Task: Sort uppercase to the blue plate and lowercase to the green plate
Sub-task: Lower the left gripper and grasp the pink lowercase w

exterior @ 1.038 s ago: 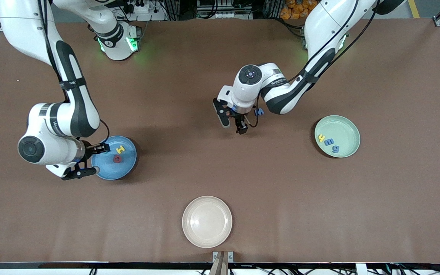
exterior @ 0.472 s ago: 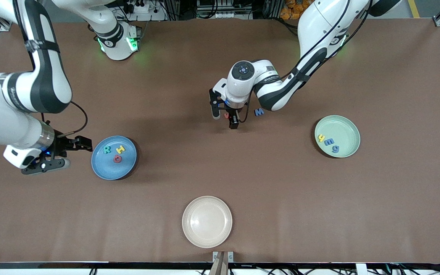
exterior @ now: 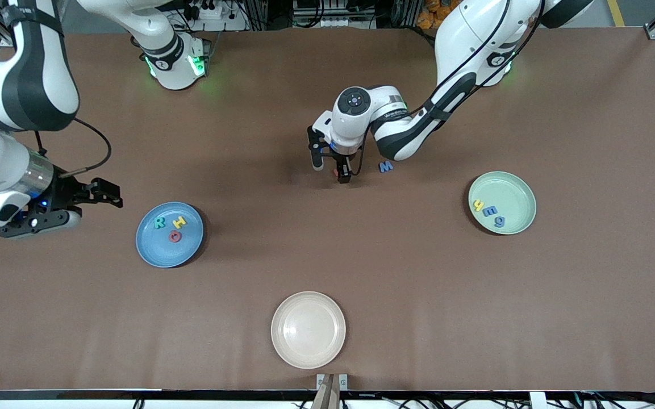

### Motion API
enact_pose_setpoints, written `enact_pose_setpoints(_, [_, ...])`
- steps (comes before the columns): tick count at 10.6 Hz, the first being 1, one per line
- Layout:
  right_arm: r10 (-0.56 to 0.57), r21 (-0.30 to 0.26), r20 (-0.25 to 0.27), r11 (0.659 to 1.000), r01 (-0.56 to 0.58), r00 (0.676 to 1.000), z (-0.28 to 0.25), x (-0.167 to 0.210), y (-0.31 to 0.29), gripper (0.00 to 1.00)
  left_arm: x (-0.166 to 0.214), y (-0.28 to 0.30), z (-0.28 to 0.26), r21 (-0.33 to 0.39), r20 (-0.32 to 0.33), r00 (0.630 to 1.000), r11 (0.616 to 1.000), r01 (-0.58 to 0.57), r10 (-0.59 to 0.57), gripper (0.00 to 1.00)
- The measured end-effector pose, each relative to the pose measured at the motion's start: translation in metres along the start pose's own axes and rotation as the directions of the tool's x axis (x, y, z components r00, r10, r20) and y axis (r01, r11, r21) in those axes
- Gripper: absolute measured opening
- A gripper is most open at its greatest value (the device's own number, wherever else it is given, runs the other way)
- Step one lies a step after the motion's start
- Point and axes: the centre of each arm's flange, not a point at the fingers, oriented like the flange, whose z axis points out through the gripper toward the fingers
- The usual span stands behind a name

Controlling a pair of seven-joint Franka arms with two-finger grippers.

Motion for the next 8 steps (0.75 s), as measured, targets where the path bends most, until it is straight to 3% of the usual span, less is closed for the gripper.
enact_pose_setpoints(8, [0.04,0.016,-0.059,0.999,-0.039,0.997,-0.062,-0.026,-0.009,1.0,-0.006,0.001,0.016,0.016,0.027,0.999,0.999,-0.046,0.045,0.81])
